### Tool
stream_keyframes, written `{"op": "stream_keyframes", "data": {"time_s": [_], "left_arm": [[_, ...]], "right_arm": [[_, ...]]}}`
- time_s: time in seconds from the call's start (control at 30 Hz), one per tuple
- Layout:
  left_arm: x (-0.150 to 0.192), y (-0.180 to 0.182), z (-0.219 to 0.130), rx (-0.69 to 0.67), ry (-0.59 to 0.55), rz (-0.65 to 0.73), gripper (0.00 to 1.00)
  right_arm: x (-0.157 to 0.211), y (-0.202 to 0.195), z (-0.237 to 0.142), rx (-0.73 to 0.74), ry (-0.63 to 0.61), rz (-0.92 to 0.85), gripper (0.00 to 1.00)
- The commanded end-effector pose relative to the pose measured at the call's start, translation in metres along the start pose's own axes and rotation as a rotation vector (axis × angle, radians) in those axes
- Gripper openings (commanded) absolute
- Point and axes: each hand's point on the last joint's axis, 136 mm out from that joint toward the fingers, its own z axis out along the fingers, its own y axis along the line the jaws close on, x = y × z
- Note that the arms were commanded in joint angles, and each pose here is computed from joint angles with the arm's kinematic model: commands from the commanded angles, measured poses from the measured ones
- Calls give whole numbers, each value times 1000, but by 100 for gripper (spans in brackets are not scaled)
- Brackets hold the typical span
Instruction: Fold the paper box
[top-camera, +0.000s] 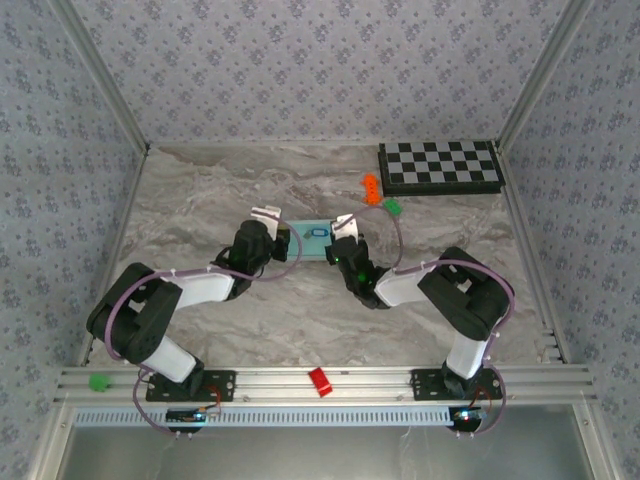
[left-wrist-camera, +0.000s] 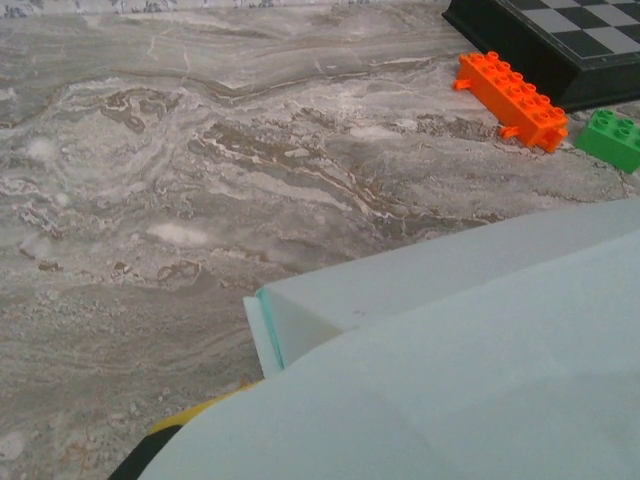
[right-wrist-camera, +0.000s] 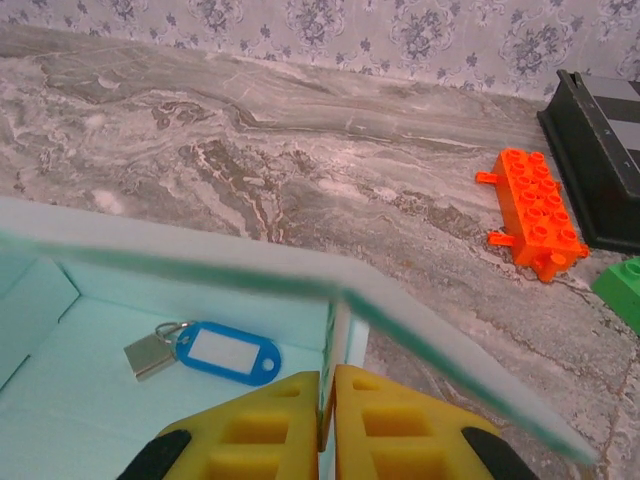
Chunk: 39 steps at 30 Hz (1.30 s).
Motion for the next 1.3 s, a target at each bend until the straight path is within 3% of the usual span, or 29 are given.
{"op": "stream_keyframes", "data": {"time_s": [0.0, 0.67, 1.27], "left_arm": [[3, -16, -7, 57, -1, -8, 14], [26, -9, -17, 22, 36, -7, 16], [23, -8, -30, 24, 26, 39, 33]], "right_arm": [[-2, 13, -7, -32, -24, 29, 12], [19, 13, -26, -8, 5, -5, 13], [14, 8, -38, -10, 16, -26, 29]]}}
